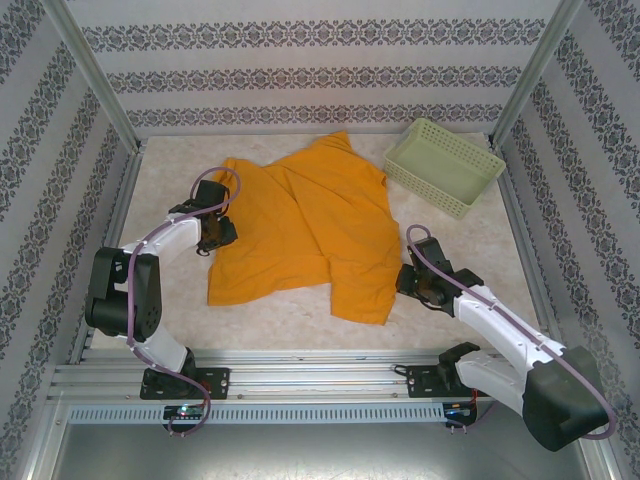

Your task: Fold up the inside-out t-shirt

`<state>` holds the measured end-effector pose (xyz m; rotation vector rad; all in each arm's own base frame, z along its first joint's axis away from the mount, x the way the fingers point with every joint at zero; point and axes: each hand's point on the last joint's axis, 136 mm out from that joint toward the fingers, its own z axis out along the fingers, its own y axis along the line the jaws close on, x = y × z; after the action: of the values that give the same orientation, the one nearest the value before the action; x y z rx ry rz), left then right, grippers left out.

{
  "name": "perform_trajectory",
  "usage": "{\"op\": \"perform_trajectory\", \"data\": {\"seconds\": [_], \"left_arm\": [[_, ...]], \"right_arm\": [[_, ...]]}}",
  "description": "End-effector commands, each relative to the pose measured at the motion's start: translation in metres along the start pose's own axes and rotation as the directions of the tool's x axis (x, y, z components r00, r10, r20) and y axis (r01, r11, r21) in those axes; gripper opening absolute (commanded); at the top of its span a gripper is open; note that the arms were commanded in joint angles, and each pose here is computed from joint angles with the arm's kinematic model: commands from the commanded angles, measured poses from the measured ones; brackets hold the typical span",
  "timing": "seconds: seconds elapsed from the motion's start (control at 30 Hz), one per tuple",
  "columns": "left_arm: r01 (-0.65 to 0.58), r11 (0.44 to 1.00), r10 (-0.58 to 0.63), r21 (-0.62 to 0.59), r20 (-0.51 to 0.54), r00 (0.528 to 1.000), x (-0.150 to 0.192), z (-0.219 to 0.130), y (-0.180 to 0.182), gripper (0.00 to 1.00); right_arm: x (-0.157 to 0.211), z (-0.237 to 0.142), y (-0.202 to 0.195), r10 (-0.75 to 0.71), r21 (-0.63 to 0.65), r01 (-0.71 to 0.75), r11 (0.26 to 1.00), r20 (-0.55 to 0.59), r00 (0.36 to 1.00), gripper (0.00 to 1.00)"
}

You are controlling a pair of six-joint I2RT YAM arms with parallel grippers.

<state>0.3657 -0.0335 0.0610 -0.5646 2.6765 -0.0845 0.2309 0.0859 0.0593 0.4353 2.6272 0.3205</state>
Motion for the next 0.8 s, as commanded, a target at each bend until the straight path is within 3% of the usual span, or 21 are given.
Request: {"op": "perform_trajectory", "data": {"seconds": [0.0,0.17,0.43,0.53,0.67,0.77], "left_arm": [[-0.006,1.0,0.006,0.016,-0.016,1.0,0.001,-0.002,-0.006,0.15],[0.002,1.0,-0.002,0.031,-0.005,1.0,0.001,-0.008,-0.007,0.0],[0.034,0.99,-0.05,0.138,0.115,0.992,-0.011,-0.056,-0.015,0.0],[0.037,0.981,-0.069,0.189,0.162,0.984,-0.013,-0.075,-0.018,0.0],[0.037,0.975,-0.09,0.221,0.234,0.968,-0.02,-0.105,-0.016,0.0],[0.041,0.973,-0.114,0.226,0.321,0.94,-0.027,-0.135,-0.008,0.0]], "right_arm": [[0.003,-0.001,-0.006,-0.003,0.013,0.003,1.0,-0.008,1.0,0.21],[0.005,0.003,-0.001,0.001,-0.01,-0.001,1.0,-0.022,1.0,0.21],[0.012,0.016,0.013,0.008,-0.073,-0.014,0.997,-0.079,0.997,0.27],[0.01,0.018,0.011,0.01,-0.059,-0.014,0.998,-0.07,0.998,0.2],[-0.003,0.006,0.005,-0.015,-0.012,0.015,1.0,-0.03,0.999,0.0],[-0.019,-0.015,-0.003,-0.01,0.003,0.01,1.0,0.028,1.0,0.0]]}}
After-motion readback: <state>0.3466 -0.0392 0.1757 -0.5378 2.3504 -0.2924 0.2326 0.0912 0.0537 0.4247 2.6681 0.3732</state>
